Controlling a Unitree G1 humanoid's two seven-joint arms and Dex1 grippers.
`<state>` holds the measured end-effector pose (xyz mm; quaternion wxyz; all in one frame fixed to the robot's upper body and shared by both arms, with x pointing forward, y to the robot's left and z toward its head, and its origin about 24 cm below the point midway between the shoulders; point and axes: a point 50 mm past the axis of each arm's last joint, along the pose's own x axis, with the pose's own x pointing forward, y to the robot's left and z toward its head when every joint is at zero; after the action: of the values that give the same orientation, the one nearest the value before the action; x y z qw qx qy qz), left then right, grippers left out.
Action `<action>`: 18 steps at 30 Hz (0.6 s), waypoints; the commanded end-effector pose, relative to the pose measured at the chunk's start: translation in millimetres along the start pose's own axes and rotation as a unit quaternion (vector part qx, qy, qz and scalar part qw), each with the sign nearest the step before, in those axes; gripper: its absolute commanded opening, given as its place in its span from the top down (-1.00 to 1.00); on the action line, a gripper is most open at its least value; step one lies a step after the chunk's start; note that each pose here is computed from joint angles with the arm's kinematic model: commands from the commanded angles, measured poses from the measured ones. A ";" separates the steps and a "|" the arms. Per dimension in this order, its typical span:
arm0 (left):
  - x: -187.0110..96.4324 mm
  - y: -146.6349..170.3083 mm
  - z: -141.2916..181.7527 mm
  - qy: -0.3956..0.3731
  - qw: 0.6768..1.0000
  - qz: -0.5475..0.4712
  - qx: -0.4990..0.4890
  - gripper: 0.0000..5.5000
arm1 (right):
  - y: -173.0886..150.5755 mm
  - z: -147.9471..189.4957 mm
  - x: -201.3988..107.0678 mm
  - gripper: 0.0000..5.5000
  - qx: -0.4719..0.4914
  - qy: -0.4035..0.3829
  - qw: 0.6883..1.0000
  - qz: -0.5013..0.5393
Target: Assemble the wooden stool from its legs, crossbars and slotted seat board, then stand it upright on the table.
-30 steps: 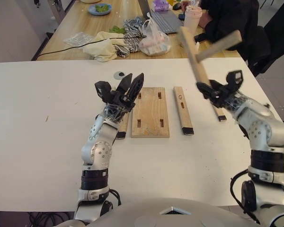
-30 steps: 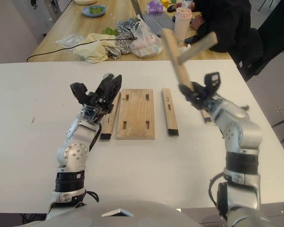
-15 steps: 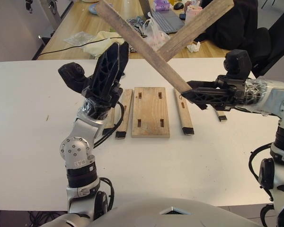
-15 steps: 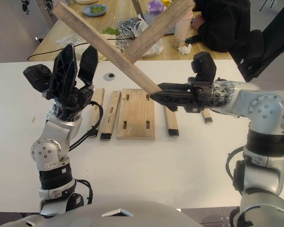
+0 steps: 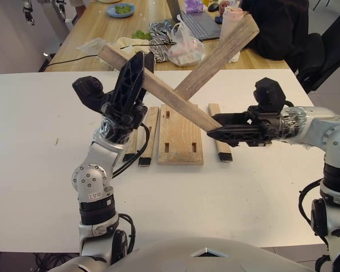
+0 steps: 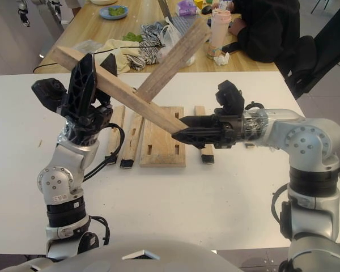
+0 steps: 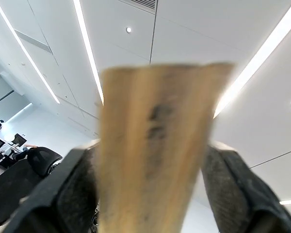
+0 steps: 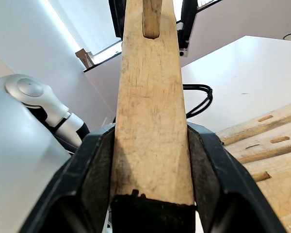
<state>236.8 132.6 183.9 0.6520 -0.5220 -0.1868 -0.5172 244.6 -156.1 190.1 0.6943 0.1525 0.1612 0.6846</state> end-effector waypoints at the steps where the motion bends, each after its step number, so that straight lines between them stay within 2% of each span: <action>1: 1.9 -1.1 1.8 -0.002 1.000 -0.009 -0.003 0.07 | -2.4 -0.8 -2.2 0.27 -0.014 0.007 1.000 -0.015; 4: 1.5 -0.2 3.1 -0.005 1.000 -0.008 -0.005 0.20 | -4.5 -3.2 -0.4 0.27 -0.020 0.006 1.000 -0.019; 7: 2.0 3.6 8.0 -0.017 1.000 0.003 0.004 0.20 | -7.6 -8.2 1.6 0.27 -0.016 0.014 0.999 -0.028; 11: 5.7 10.2 24.8 -0.022 0.999 0.018 0.038 0.22 | -15.2 -21.3 3.8 -0.01 -0.007 0.036 0.998 -0.058; 15: 4.0 19.8 51.1 0.037 0.992 0.046 0.115 0.25 | -42.3 -57.1 -8.5 -0.28 -0.010 0.112 0.980 -0.163; 18: -1.8 31.2 62.5 0.118 0.974 0.076 0.178 0.27 | -77.0 -66.6 -26.8 -0.13 -0.043 0.102 0.946 -0.305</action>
<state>275.5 182.3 190.1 0.7667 -0.3983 -0.1761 -0.4717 266.7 -172.9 104.5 0.8070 0.0226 0.2570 0.5313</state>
